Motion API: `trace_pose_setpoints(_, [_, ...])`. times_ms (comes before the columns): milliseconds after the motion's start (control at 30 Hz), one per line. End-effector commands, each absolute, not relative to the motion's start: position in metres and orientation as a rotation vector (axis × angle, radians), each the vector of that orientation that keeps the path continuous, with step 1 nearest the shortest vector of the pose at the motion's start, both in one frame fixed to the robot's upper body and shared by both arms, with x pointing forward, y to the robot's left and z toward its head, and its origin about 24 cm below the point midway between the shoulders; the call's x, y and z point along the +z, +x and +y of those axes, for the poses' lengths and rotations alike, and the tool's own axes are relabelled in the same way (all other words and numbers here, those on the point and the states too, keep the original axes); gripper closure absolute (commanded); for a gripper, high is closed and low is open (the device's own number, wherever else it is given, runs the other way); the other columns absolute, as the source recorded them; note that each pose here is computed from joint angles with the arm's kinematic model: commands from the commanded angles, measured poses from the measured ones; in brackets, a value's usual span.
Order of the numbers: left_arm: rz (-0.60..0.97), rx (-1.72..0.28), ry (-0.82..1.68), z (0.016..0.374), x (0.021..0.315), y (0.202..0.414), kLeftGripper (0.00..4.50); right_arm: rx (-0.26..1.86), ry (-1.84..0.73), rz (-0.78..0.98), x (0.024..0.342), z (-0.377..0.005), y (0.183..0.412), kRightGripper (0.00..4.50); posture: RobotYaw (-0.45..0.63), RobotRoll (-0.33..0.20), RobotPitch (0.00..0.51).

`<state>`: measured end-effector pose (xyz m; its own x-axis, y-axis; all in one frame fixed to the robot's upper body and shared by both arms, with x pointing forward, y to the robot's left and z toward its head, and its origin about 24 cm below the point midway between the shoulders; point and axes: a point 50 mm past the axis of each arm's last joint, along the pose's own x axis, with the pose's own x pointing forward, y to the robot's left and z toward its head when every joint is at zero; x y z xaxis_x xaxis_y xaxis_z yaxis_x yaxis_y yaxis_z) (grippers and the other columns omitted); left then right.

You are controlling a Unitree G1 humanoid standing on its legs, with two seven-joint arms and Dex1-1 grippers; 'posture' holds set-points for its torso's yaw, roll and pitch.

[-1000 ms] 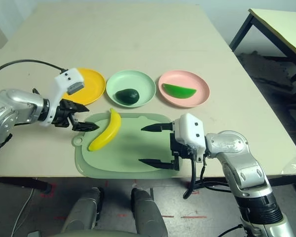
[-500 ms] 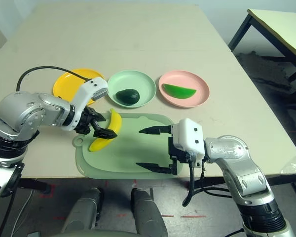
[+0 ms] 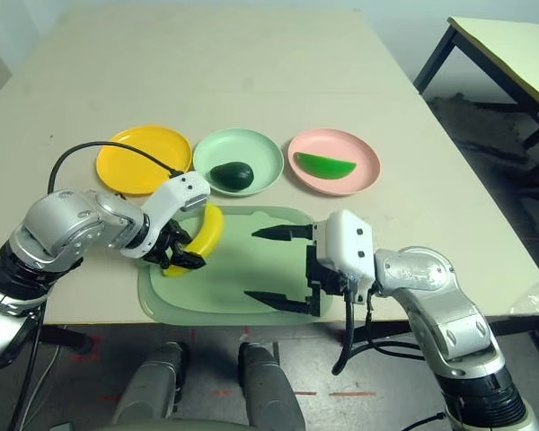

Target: Place the fruits into color-matched plates.

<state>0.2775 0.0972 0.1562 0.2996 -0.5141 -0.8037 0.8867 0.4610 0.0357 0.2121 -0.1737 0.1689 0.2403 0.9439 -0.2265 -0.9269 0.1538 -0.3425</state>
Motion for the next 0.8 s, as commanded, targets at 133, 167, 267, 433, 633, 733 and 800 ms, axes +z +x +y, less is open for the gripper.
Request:
trace_pose_setpoints(133, [0.786,-0.927,0.614,0.118,0.164,0.290,3.01,1.335,-0.449,-0.024,0.164,-0.175,0.206,0.00,-0.16,0.000,0.184])
trace_pose_setpoints(167, [0.764,-0.889,0.620,0.127,0.171,0.297,3.01,1.331,-0.444,-0.022,0.163,-0.175,0.206,0.00,-0.15,0.000,0.186])
trace_pose_setpoints(267, [0.702,-0.754,0.642,0.160,0.196,0.315,3.01,1.307,-0.415,-0.026,0.161,-0.177,0.205,0.00,-0.14,0.000,0.187])
trace_pose_setpoints(433, [0.619,-0.560,0.652,0.213,0.230,0.336,3.01,1.227,-0.338,-0.041,0.156,-0.178,0.206,0.00,-0.12,0.000,0.187])
trace_pose_setpoints(633, [0.549,-0.424,0.642,0.250,0.229,0.360,3.01,1.129,-0.261,-0.055,0.151,-0.174,0.206,0.00,-0.10,0.000,0.186])
trace_pose_setpoints(733, [0.531,-0.426,0.614,0.252,0.215,0.371,3.01,1.086,-0.235,-0.061,0.150,-0.172,0.206,0.00,-0.10,0.000,0.182])
trace_pose_setpoints(800, [0.526,-0.443,0.608,0.248,0.203,0.378,3.01,1.061,-0.228,-0.066,0.151,-0.171,0.207,0.00,-0.11,0.000,0.181])
